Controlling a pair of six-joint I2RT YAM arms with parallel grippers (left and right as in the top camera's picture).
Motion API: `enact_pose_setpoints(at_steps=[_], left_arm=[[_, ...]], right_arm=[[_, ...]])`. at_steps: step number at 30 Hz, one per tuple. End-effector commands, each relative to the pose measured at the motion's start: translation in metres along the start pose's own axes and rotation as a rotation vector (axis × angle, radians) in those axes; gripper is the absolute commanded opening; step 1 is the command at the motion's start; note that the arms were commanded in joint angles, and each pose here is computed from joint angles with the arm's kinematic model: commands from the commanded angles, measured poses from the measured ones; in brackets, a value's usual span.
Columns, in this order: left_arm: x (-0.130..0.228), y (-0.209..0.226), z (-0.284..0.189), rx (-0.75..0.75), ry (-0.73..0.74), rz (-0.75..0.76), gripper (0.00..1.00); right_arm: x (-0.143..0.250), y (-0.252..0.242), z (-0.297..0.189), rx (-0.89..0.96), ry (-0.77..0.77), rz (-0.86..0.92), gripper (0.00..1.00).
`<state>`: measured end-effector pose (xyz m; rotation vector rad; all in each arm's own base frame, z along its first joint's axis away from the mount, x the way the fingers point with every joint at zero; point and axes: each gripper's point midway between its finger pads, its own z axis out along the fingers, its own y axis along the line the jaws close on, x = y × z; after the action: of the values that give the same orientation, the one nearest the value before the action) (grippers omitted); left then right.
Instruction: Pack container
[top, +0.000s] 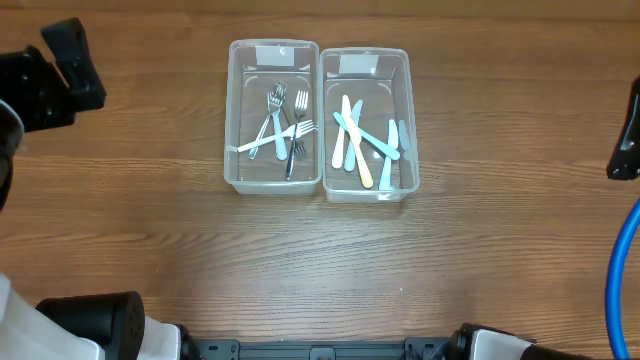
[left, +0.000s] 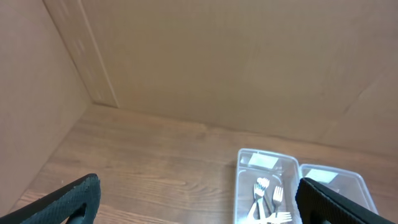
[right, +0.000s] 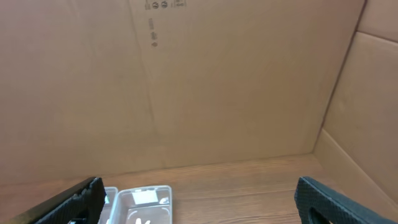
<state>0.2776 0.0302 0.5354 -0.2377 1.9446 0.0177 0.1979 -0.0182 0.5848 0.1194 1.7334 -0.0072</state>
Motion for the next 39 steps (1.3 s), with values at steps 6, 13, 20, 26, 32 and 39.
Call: enact_pose_setpoints(at_steps=[6, 13, 20, 26, 32, 39], left_arm=[[0.003, 0.001, 0.012, -0.014, 0.025, -0.001, 1.0], [0.003, 0.001, 0.013, -0.015, 0.027, 0.0, 1.0], [0.003, 0.001, 0.013, -0.015, 0.028, 0.0, 1.0], [0.003, 0.001, 0.013, -0.015, 0.028, 0.0, 1.0], [0.003, 0.001, 0.013, -0.015, 0.028, 0.0, 1.0], [0.003, 0.001, 0.013, -0.015, 0.028, 0.0, 1.0]], right_arm=[[0.005, -0.01, 0.019, 0.044, 0.041, 0.008, 1.0], [0.013, -0.011, 0.027, 0.046, 0.081, 0.012, 1.0], [0.008, -0.011, 0.027, 0.045, 0.063, 0.01, 1.0], [0.019, -0.011, 0.028, 0.046, 0.108, 0.015, 1.0], [0.017, -0.011, 0.028, 0.046, 0.1, 0.014, 1.0], [0.018, -0.022, 0.025, 0.109, 0.101, 0.01, 1.0]])
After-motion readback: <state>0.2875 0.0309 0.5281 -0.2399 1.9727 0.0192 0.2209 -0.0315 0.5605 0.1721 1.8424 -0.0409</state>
